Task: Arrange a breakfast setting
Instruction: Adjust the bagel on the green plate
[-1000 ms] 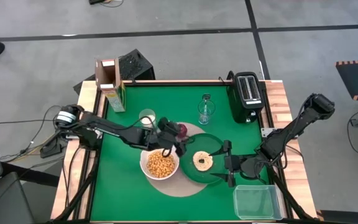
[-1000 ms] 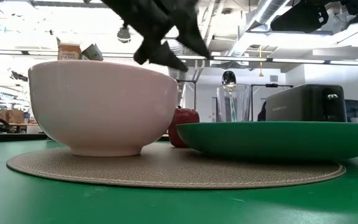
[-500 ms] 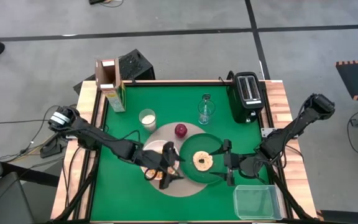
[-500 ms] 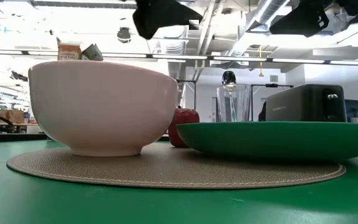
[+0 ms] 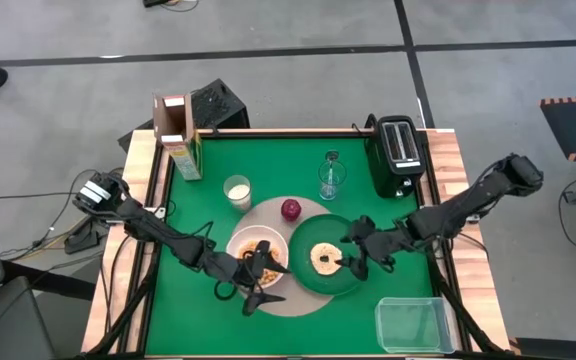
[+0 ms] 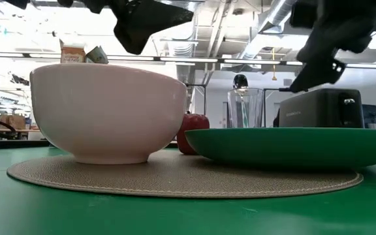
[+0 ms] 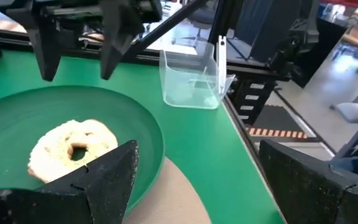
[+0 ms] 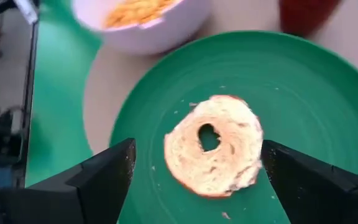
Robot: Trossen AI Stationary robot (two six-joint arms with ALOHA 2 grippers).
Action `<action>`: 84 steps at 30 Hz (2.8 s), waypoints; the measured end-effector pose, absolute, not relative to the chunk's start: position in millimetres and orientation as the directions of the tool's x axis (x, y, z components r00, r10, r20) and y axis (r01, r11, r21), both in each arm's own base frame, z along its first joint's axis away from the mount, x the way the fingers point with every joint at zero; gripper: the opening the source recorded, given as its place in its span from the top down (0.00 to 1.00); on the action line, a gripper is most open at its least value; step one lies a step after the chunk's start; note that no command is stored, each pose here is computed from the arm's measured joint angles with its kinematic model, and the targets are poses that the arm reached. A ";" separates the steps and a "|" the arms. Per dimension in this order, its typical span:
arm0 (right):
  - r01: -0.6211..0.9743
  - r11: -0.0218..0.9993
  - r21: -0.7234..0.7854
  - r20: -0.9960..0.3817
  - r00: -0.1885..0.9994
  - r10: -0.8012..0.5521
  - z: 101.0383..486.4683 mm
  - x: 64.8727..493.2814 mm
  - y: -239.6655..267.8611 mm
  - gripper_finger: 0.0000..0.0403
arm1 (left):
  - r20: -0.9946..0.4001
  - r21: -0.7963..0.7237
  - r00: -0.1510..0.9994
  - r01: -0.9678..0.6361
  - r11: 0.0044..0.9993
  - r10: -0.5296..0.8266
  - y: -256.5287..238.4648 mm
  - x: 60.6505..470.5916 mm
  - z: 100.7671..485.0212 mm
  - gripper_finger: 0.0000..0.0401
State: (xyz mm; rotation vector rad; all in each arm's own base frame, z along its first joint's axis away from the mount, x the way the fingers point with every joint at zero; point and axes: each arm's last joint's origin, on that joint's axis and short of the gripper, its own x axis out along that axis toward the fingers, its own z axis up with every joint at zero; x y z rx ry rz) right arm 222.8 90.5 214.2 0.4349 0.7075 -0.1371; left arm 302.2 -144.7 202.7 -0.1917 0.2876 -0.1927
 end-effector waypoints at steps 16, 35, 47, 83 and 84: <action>0.451 0.810 0.374 -0.803 0.595 0.040 159.8 259.3 59.3 0.18 | -0.267 -0.202 0.935 0.181 0.963 -0.232 -153.2 295.6 199.0 0.21; 0.391 0.828 0.401 -0.801 0.589 0.109 143.5 271.7 59.9 0.28 | -0.283 -0.195 0.932 0.177 0.965 -0.228 -153.2 295.2 197.4 0.21; 0.383 0.835 0.395 -0.807 0.579 0.116 139.2 273.1 60.4 0.55 | -0.288 -0.193 0.930 0.175 0.965 -0.226 -153.1 295.1 196.8 0.21; 0.307 0.869 0.389 -0.759 0.641 0.114 167.5 262.9 58.2 0.76 | -0.287 -0.193 0.931 0.175 0.965 -0.226 -153.2 295.2 197.0 0.21; 0.306 0.870 0.387 -0.759 0.642 0.112 167.5 262.9 58.2 0.76 | -0.287 -0.193 0.931 0.175 0.965 -0.226 -153.2 295.2 197.0 0.21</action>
